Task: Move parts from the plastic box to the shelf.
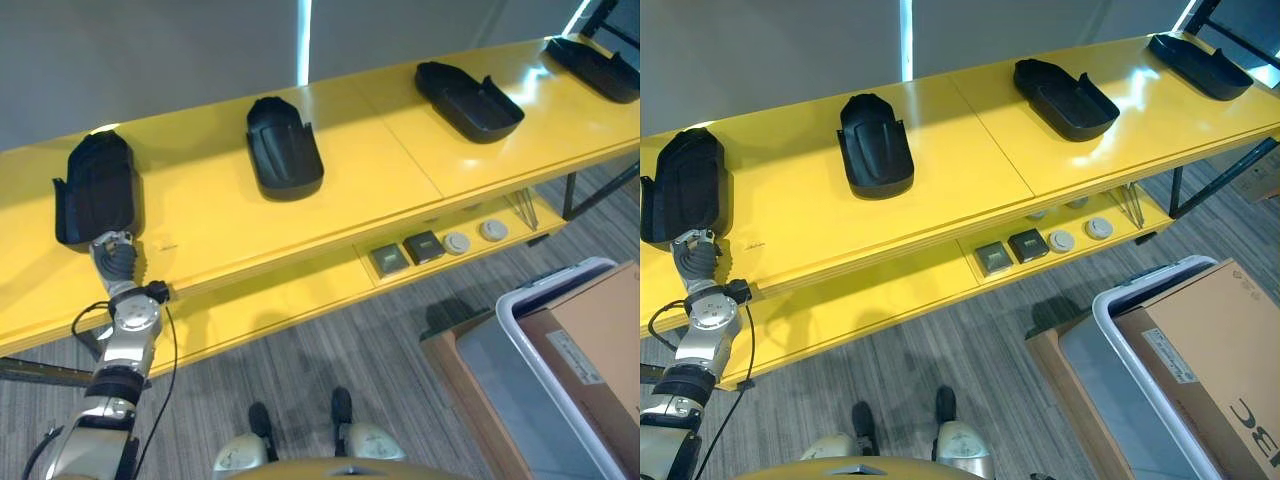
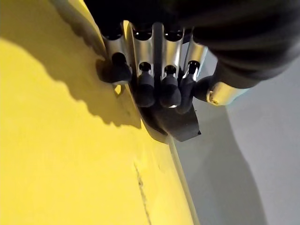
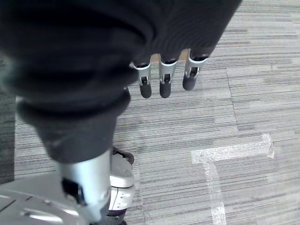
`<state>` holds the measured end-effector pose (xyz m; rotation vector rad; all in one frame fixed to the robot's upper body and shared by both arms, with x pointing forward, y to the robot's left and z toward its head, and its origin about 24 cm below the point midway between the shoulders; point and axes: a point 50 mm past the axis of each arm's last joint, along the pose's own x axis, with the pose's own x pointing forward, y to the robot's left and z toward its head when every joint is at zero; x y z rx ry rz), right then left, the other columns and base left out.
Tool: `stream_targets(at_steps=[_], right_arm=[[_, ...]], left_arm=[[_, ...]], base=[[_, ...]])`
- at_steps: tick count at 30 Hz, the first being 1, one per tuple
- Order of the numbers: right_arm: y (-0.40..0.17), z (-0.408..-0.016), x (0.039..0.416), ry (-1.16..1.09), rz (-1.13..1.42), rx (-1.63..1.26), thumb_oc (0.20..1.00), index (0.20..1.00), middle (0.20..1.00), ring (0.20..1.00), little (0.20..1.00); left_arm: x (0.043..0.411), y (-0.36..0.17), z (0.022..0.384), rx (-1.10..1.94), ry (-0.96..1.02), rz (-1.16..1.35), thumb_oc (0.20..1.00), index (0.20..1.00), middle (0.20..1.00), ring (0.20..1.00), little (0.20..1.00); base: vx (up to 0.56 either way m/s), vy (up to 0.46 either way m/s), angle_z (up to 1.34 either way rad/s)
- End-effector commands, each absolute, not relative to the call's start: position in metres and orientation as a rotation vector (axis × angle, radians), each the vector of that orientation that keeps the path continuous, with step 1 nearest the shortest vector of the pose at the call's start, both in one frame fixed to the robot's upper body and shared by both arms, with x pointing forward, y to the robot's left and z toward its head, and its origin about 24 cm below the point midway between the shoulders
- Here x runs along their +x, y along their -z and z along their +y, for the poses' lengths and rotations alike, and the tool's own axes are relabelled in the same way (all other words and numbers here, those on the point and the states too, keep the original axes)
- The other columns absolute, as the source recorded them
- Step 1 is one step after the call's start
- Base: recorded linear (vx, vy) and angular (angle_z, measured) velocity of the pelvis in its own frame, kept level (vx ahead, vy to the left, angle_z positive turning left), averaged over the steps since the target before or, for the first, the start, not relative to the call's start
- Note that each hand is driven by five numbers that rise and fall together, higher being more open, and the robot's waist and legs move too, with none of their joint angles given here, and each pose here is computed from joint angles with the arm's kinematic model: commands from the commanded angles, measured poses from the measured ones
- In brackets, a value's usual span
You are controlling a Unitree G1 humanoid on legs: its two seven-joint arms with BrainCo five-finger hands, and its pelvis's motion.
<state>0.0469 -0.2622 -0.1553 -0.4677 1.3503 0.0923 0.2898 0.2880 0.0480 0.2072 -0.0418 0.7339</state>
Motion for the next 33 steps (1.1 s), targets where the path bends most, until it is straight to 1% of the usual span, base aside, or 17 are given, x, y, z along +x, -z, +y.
stream_targets(at_steps=[1,2,5,8,11,12,13,14,18,20,23,25,26,28,30,31,33], right_arm=[[0.153,-0.269,0.049,-0.127,1.351,-0.537,1.000,1.000,1.000,1.000,1.000],[0.153,-0.268,0.049,-0.123,1.350,-0.533,1.000,1.000,1.000,1.000,1.000],[0.154,-0.266,0.050,-0.113,1.345,-0.518,1.000,1.000,1.000,1.000,1.000],[0.155,-0.262,0.053,-0.085,1.346,-0.487,1.000,1.000,1.000,1.000,1.000],[0.155,-0.262,0.054,-0.069,1.351,-0.477,1.000,1.000,1.000,1.000,1.000],[0.156,-0.261,0.054,-0.054,1.355,-0.467,1.000,1.000,1.000,1.000,1.000],[0.156,-0.261,0.054,-0.048,1.358,-0.463,1.000,1.000,1.000,1.000,1.000],[0.155,-0.262,0.058,-0.030,1.362,-0.454,1.000,1.000,1.000,1.000,1.000],[0.155,-0.264,0.061,-0.011,1.364,-0.451,1.000,1.000,1.000,1.000,1.000],[0.156,-0.262,0.061,0.000,1.360,-0.439,1.000,1.000,1.000,1.000,1.000],[0.157,-0.261,0.063,0.008,1.358,-0.420,1.000,1.000,1.000,1.000,1.000],[0.158,-0.259,0.064,0.002,1.361,-0.421,1.000,1.000,1.000,1.000,1.000],[0.158,-0.260,0.065,0.001,1.363,-0.424,1.000,1.000,1.000,1.000,1.000],[0.157,-0.261,0.066,0.000,1.363,-0.424,1.000,1.000,1.000,1.000,1.000],[0.157,-0.262,0.068,0.000,1.368,-0.420,1.000,1.000,1.000,1.000,1.000],[0.157,-0.262,0.069,-0.001,1.369,-0.421,1.000,1.000,1.000,1.000,1.000],[0.157,-0.262,0.068,-0.010,1.380,-0.424,1.000,1.000,1.000,1.000,1.000]], left_arm=[[0.305,-0.068,0.288,0.225,-0.651,-0.121,0.884,0.884,0.884,0.884,0.884],[0.305,-0.069,0.285,0.218,-0.630,-0.132,1.000,1.000,1.000,1.000,1.000],[0.305,-0.076,0.270,0.202,-0.510,-0.182,1.000,1.000,1.000,1.000,1.000],[0.292,-0.096,0.236,0.135,-0.244,-0.298,1.000,1.000,1.000,1.000,1.000],[0.283,-0.101,0.219,0.119,-0.071,-0.324,1.000,1.000,1.000,1.000,1.000],[0.277,-0.102,0.203,0.114,0.074,-0.323,1.000,1.000,1.000,1.000,1.000],[0.274,-0.101,0.197,0.111,0.127,-0.311,1.000,1.000,1.000,1.000,1.000],[0.261,-0.094,0.174,0.133,0.362,-0.280,1.000,1.000,1.000,1.000,1.000],[0.242,-0.079,0.157,0.052,0.534,-0.210,1.000,1.000,1.000,1.000,1.000],[0.232,-0.054,0.166,0.027,0.478,-0.108,1.000,1.000,1.000,1.000,1.000],[0.224,-0.032,0.176,0.177,0.395,-0.069,1.000,1.000,1.000,1.000,1.000],[0.213,0.004,0.191,0.303,0.357,0.087,1.000,1.000,1.000,1.000,1.000],[0.204,0.025,0.200,0.291,0.337,0.232,1.000,1.000,1.000,1.000,1.000],[0.196,0.041,0.207,0.269,0.310,0.342,1.000,1.000,1.000,1.000,1.000],[0.164,0.084,0.222,0.158,0.218,0.577,1.000,1.000,1.000,1.000,1.000],[0.157,0.091,0.224,0.133,0.185,0.624,1.000,1.000,1.000,1.000,1.000],[0.124,0.122,0.237,0.084,0.030,0.808,1.000,1.000,1.000,1.000,1.000]], base=[[0.00,0.000,0.00],[0.00,0.000,0.00],[0.00,0.000,0.00],[0.00,0.000,0.00],[-0.01,-0.006,0.10],[-0.01,-0.015,0.14],[-0.03,-0.030,0.20],[-0.03,-0.024,0.21],[-0.04,-0.014,0.17],[-0.06,-0.034,0.13],[-0.04,-0.038,0.08],[-0.04,-0.029,0.10],[-0.03,-0.012,0.14],[-0.02,-0.001,0.09],[0.00,0.000,0.00],[0.00,0.000,0.00],[0.00,0.000,0.00]])
